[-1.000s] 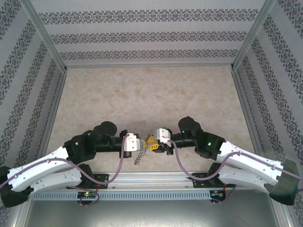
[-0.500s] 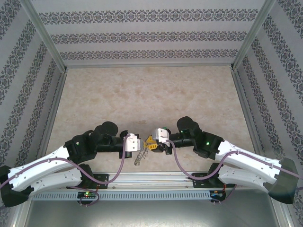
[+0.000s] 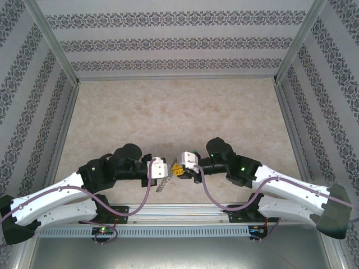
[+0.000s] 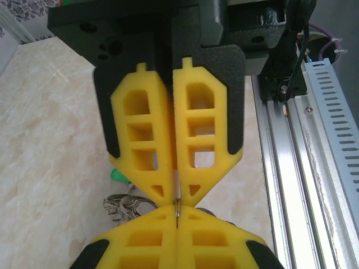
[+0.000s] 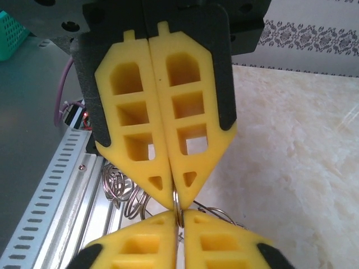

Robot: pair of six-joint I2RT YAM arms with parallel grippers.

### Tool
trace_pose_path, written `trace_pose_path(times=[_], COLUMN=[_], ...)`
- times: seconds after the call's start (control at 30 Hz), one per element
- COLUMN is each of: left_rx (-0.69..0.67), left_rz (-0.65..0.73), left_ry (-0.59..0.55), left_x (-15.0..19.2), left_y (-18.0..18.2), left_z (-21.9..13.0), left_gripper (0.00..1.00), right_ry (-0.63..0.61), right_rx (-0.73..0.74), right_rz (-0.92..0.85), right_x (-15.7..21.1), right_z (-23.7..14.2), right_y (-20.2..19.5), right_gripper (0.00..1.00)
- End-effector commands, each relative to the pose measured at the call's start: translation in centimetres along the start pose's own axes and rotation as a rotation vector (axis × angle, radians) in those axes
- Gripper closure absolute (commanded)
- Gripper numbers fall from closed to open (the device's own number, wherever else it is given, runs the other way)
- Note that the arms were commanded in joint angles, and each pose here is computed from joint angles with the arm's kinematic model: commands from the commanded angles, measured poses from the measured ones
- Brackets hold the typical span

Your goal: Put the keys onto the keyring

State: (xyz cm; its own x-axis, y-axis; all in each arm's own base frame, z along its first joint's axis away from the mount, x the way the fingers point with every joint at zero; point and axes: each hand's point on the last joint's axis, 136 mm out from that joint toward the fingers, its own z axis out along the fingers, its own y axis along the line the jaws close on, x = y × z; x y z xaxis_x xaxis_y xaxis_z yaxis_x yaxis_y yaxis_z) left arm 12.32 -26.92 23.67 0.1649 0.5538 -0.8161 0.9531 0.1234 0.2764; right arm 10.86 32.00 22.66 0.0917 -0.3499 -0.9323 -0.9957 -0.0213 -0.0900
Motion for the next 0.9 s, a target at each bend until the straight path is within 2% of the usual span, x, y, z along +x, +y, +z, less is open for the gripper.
trace_pose_path(times=[0.0, 0.2, 0.33, 0.43, 0.63, 0.87], left_rx=[-0.028, -0.035, -0.083, -0.119, -0.123, -0.079], left_rz=[0.015, -0.006, -0.03, -0.044, -0.064, -0.069], left_ry=[-0.142, -0.14, -0.183, -0.259, -0.351, -0.367], left_x=[-3.7, -3.4, -3.5, -4.0, -4.9, -5.1], left_y=[0.8, 0.9, 1.3, 1.4, 1.1, 0.5], left_z=[-0.6, -0.3, -1.0, -2.2, -3.8, -3.5], left_gripper=[1.0, 1.0, 0.79, 0.7, 0.69, 0.71], right_ry=[-0.072, -0.126, -0.206, -0.276, -0.377, -0.483], right_rx=[0.017, 0.066, 0.068, 0.051, 0.034, 0.039], right_rz=[-0.047, -0.085, -0.11, -0.106, -0.099, -0.093], right_x=[-2.7, -3.6, -4.8, -5.9, -7.3, -8.8], right_z=[0.2, -0.7, -2.2, -3.0, -3.7, -4.8], right_y=[-0.4, -0.7, -0.1, 0.3, 0.5, 0.5], right_gripper=[1.0, 1.0, 1.0, 1.0, 1.0, 1.0])
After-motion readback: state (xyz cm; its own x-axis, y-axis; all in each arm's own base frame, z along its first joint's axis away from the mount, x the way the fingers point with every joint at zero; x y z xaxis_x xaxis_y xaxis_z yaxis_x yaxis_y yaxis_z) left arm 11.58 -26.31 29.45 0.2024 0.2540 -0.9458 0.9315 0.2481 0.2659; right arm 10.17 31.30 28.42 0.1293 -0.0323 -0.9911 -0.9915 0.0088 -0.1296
